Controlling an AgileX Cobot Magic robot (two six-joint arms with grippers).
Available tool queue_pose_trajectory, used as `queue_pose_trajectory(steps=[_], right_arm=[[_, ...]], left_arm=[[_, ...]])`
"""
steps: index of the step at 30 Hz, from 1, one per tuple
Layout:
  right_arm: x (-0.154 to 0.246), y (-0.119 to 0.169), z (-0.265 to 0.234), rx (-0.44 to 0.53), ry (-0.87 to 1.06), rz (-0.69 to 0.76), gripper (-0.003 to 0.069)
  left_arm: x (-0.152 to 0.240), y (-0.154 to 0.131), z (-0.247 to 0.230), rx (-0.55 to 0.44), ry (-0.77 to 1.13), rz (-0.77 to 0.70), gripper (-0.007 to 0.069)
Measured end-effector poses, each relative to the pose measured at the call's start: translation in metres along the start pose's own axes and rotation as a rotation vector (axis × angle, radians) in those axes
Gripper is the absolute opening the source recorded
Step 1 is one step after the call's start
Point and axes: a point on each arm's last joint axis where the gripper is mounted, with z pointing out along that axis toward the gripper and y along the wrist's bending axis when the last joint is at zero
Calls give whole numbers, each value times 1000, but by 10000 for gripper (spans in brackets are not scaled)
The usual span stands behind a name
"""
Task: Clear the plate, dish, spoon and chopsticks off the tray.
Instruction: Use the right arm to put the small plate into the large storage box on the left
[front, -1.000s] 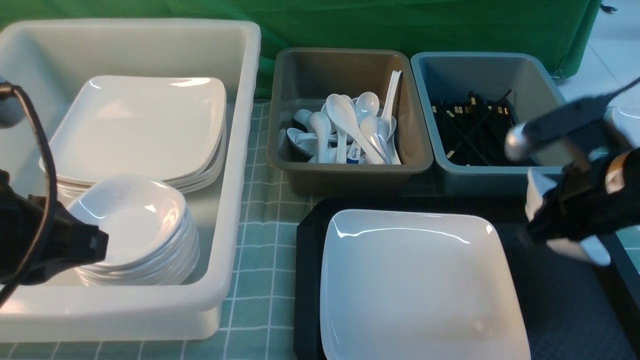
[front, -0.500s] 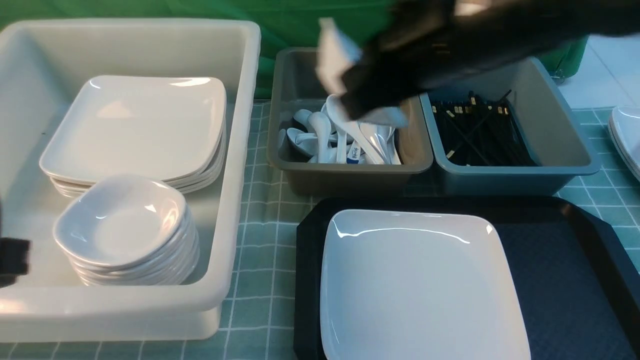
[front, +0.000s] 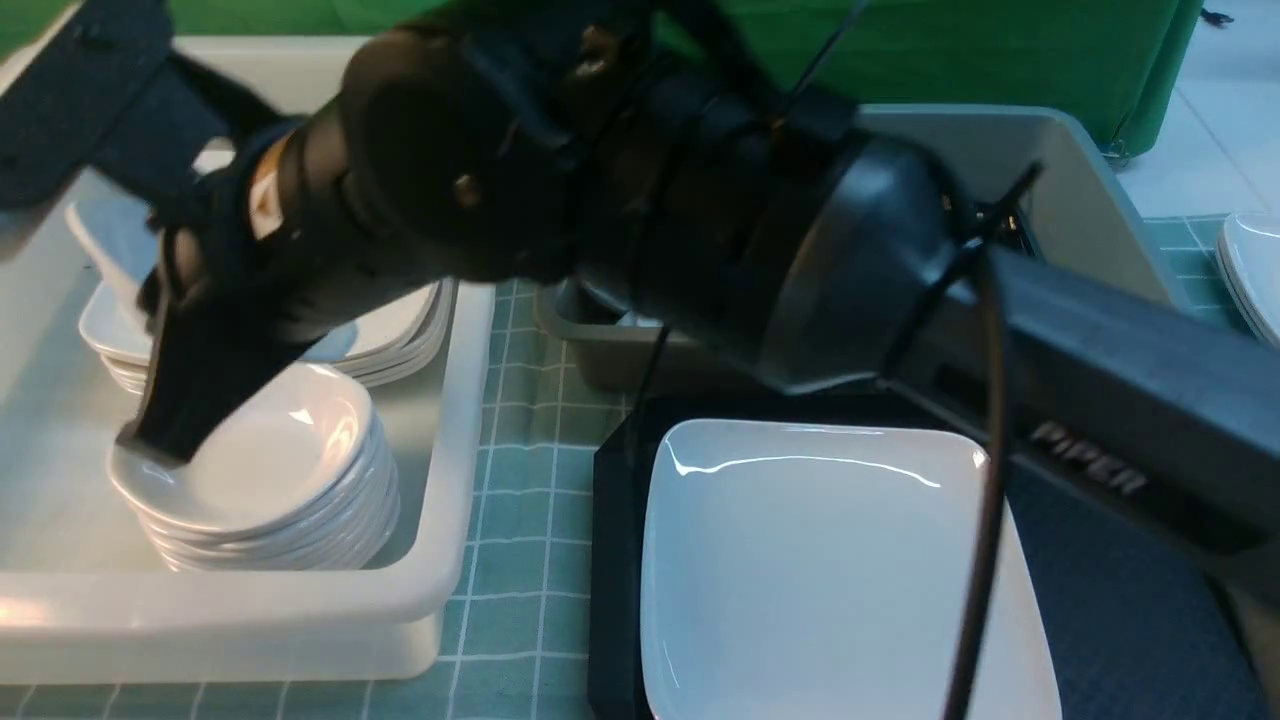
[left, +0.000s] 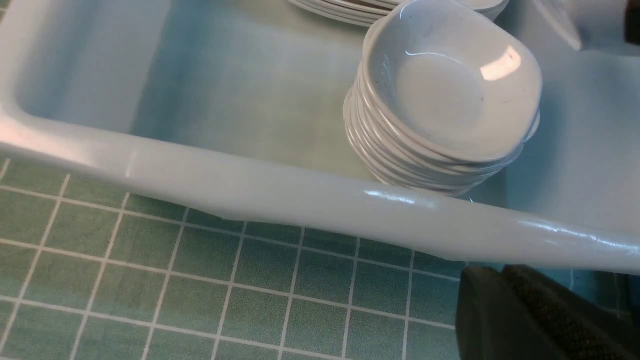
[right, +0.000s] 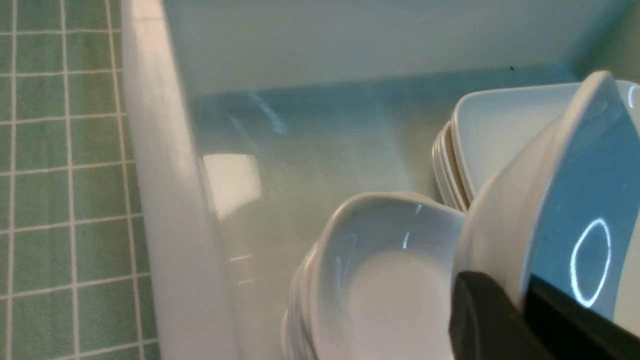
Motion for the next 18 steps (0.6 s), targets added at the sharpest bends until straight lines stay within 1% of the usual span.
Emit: queue_pose_trajectory(steps=[5, 9, 12, 14, 17, 18], right_arm=[[13, 8, 27, -23, 43, -75, 64], [25, 10, 47, -31, 76, -108, 64], [34, 14, 62, -41, 99, -116, 90], [35, 17, 65, -47, 104, -120, 150], [35, 18, 65, -49, 107, -92, 349], [35, 18, 65, -48, 108, -87, 363]], left_arm=[[0, 0, 0, 3, 1, -3, 11], [0, 0, 0, 3, 1, -3, 11], [0, 0, 0, 2, 1, -4, 11], [0, 0, 0, 2, 0, 2, 11], [0, 0, 0, 2, 0, 10, 11], [0, 0, 0, 2, 0, 11, 11]])
